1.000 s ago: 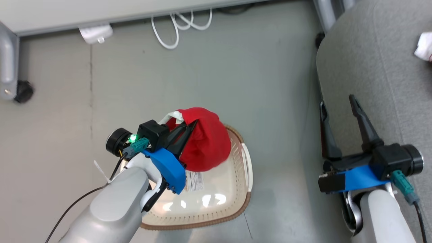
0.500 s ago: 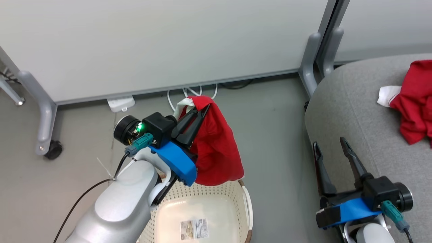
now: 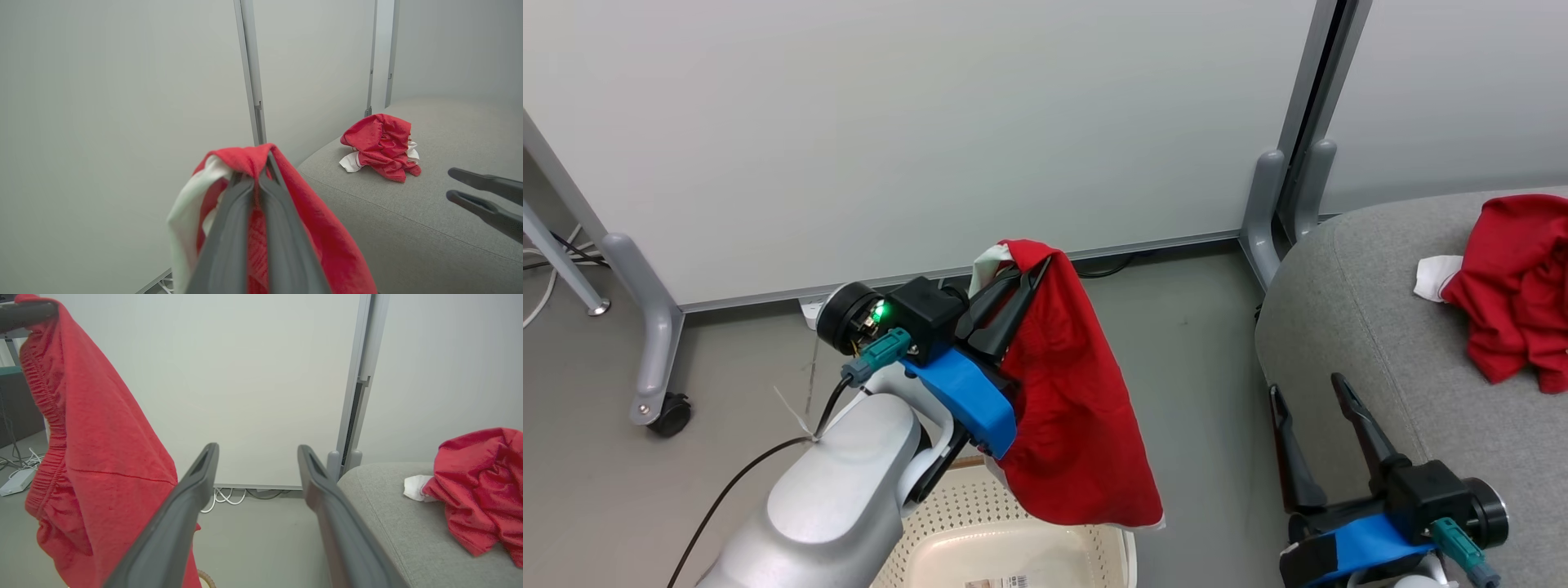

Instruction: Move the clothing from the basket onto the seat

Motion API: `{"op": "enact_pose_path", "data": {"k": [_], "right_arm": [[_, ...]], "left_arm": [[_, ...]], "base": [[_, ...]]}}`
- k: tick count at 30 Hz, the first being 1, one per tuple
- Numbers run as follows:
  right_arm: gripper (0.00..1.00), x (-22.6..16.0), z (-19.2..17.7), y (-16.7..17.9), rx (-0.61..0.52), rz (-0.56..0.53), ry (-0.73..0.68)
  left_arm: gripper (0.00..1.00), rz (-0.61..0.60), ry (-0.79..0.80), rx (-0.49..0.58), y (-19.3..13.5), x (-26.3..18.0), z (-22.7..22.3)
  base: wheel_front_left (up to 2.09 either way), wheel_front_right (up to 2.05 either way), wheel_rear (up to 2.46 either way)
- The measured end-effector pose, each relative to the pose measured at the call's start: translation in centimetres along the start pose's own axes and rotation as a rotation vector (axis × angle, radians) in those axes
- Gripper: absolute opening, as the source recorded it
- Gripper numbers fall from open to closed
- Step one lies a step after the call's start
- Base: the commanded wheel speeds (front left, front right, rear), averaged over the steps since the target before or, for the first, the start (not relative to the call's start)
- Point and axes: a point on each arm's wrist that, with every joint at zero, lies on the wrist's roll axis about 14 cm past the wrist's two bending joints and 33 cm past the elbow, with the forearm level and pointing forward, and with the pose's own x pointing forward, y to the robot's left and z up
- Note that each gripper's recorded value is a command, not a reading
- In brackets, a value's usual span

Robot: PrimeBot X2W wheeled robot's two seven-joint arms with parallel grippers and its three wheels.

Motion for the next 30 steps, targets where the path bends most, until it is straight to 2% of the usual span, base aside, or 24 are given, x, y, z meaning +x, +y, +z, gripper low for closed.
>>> {"op": "enact_pose_path", "data": {"k": [5, 10, 21, 30], "right_arm": [[1.00, 0.3, 0.2, 1.5, -0.002, 0.046, -0.006], [1.00, 1.1, 0.2, 4.1, -0.013, 0.139, -0.009], [1.00, 5.8, 2.2, 11.0, -0.075, 0.387, -0.080], [1.00, 10.0, 1.0, 13.7, -0.153, 0.493, -0.047]], "left_arm": [[0.00, 0.004, 0.003, 0.001, 0.1, -0.2, -0.1], [0.00, 0.010, 0.008, -0.005, 0.3, -0.2, -0.5], [0.00, 0.014, 0.015, -0.013, 1.4, 0.6, -1.3], [0.00, 0.003, 0.025, -0.018, 1.7, 1.3, -2.3]], "base": [[0.00, 0.00, 0.00], [0.00, 0.00, 0.00], [0.00, 0.00, 0.00], [0.00, 0.00, 0.00]]}}
